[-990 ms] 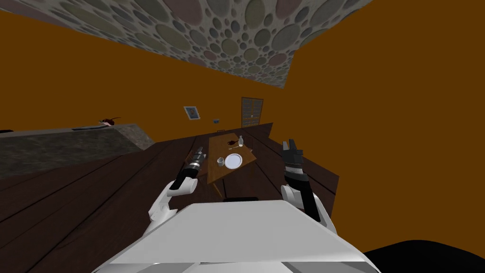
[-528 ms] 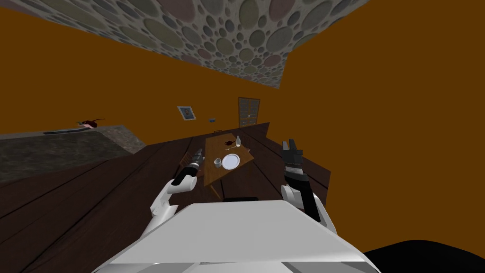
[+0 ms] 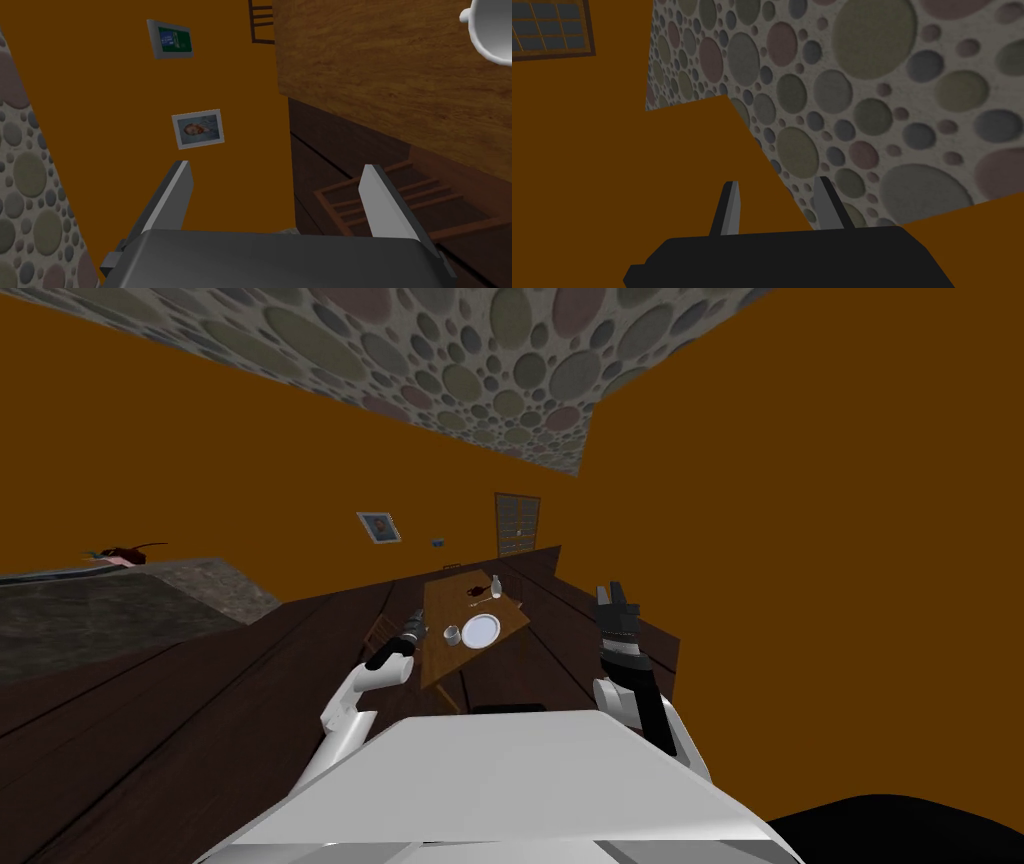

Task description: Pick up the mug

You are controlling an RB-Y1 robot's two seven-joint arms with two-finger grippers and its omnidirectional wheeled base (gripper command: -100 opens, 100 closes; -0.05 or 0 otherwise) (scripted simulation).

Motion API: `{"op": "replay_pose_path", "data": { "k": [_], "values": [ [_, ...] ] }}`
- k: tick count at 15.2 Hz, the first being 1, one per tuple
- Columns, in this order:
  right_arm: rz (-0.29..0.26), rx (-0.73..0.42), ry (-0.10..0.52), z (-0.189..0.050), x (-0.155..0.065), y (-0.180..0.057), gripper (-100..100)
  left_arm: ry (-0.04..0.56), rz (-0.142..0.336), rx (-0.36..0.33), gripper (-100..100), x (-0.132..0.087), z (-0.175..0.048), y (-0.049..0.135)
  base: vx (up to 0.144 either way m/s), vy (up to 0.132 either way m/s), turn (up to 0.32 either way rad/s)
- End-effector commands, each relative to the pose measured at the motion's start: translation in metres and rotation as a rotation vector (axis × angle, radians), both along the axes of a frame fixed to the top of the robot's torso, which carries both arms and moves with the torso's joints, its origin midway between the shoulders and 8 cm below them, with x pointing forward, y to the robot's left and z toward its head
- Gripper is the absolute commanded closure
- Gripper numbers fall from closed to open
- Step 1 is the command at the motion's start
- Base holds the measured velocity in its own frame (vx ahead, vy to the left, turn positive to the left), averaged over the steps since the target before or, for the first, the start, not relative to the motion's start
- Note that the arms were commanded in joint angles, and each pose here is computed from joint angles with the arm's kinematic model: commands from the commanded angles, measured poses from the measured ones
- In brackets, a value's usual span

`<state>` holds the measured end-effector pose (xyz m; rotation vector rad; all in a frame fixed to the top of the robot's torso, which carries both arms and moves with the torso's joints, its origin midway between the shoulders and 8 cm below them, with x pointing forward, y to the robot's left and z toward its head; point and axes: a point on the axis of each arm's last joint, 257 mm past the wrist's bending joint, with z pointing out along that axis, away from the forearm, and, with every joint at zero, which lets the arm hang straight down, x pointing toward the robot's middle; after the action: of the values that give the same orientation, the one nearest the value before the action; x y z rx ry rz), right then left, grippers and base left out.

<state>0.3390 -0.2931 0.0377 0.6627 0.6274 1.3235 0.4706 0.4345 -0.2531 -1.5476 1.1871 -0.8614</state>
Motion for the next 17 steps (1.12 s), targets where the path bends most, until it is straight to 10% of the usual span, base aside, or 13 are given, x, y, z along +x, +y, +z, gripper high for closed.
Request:
{"op": "replay_pose_path", "data": {
  "k": [1,17],
  "values": [
    [0.0,0.0,0.0,0.0,0.0,0.0,0,0.056,0.029,-0.023,-100,-0.003,-0.017,0.012,0.011,-0.024,-0.154],
    [0.0,0.0,0.0,0.0,0.0,0.0,0,0.389,0.221,-0.195,-100,-0.041,-0.11,0.065,0.014,-0.013,-0.098]
  ]
}}
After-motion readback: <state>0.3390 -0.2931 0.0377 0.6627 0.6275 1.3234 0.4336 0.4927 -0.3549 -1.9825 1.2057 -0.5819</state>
